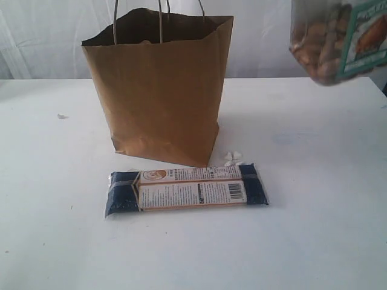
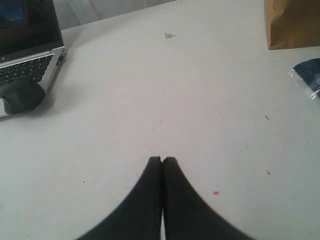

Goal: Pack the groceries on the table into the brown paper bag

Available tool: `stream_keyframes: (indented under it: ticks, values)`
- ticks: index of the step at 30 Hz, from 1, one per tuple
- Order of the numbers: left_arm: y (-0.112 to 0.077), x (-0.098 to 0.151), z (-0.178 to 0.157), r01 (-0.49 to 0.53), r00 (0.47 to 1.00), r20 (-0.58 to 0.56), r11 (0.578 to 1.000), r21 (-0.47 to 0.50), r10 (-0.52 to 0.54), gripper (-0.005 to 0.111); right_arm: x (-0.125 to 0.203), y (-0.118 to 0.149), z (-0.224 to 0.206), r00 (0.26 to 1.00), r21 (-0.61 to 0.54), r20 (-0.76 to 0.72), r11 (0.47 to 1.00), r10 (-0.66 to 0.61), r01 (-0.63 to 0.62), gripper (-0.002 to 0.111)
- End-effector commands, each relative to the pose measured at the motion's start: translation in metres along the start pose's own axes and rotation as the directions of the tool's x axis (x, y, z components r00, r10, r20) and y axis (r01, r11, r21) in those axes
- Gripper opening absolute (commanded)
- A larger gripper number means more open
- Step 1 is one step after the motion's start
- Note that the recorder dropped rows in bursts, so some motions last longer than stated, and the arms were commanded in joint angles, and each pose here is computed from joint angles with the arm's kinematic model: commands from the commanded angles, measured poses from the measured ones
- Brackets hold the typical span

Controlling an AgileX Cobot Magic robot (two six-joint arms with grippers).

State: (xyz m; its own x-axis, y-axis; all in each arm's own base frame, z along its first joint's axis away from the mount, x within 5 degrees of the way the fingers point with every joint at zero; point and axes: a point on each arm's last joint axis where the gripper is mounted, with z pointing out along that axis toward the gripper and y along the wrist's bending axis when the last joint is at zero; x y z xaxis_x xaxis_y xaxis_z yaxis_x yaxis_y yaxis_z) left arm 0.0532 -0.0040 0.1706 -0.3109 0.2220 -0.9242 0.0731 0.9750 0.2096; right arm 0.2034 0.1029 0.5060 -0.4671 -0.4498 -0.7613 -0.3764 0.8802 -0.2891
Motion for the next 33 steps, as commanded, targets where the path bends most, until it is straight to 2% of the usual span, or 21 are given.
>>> stream_keyframes:
  ticks: [1,2,4,7,9,12,14,15,18,21,22,24,27,33]
  values:
    - [0.000,0.001,0.000,0.003,1.000,0.003,1.000,-0.002,-0.003,0.000,-0.033,-0.019,0.005,0.979,0.010,0.166,0.992,0.119,-0.123,0.029]
    - [0.000,0.001,0.000,0.003,1.000,0.003,1.000,-0.002,-0.003,0.000,-0.042,-0.021,0.008,0.963,-0.006,0.221,0.988,0.153,-0.155,0.029]
    - [0.000,0.001,0.000,0.003,1.000,0.003,1.000,-0.002,-0.003,0.000,-0.069,-0.028,0.010,0.878,-0.091,0.396,0.963,0.270,-0.255,0.029]
    - [0.000,0.001,0.000,0.003,1.000,0.003,1.000,-0.002,-0.003,0.000,-0.107,-0.026,0.016,0.645,-0.321,0.621,0.895,0.446,-0.311,0.029]
    - [0.000,0.001,0.000,0.003,1.000,0.003,1.000,-0.002,-0.003,0.000,-0.116,-0.021,0.038,0.588,-0.388,0.632,0.863,0.505,-0.323,0.029]
    - [0.000,0.001,0.000,0.003,1.000,0.003,1.000,-0.002,-0.003,0.000,-0.117,-0.010,0.091,0.645,-0.392,0.559,0.852,0.521,-0.348,0.029]
    - [0.000,0.001,0.000,0.003,1.000,0.003,1.000,-0.002,-0.003,0.000,-0.117,0.000,0.115,0.657,-0.421,0.517,0.831,0.549,-0.363,0.029]
    - [0.000,0.001,0.000,0.003,1.000,0.003,1.000,-0.002,-0.003,0.000,-0.118,0.005,0.120,0.668,-0.417,0.521,0.841,0.531,-0.344,0.029]
    - [0.000,0.001,0.000,0.003,1.000,0.003,1.000,-0.002,-0.003,0.000,-0.119,0.018,0.124,0.722,-0.357,0.565,0.907,0.401,-0.224,0.029]
    - [0.000,0.001,0.000,0.003,1.000,0.003,1.000,-0.002,-0.003,0.000,-0.118,0.028,0.123,0.760,-0.322,0.572,0.937,0.309,-0.138,0.029]
    - [0.000,0.001,0.000,0.003,1.000,0.003,1.000,-0.002,-0.003,0.000,-0.116,0.035,0.127,0.787,-0.296,0.569,0.952,0.239,-0.075,0.029]
    - [0.000,0.001,0.000,0.003,1.000,0.003,1.000,-0.002,-0.003,0.000,-0.110,0.049,0.133,0.817,-0.278,0.555,0.960,0.156,0.006,0.028]
    - [0.000,0.001,0.000,0.003,1.000,0.003,1.000,-0.002,-0.003,0.000,-0.103,0.067,0.146,0.826,-0.272,0.553,0.961,0.110,0.054,0.026]
    - [0.000,0.001,0.000,0.003,1.000,0.003,1.000,-0.002,-0.003,0.000,-0.092,0.070,0.156,0.877,-0.253,0.479,0.963,0.040,0.095,0.026]
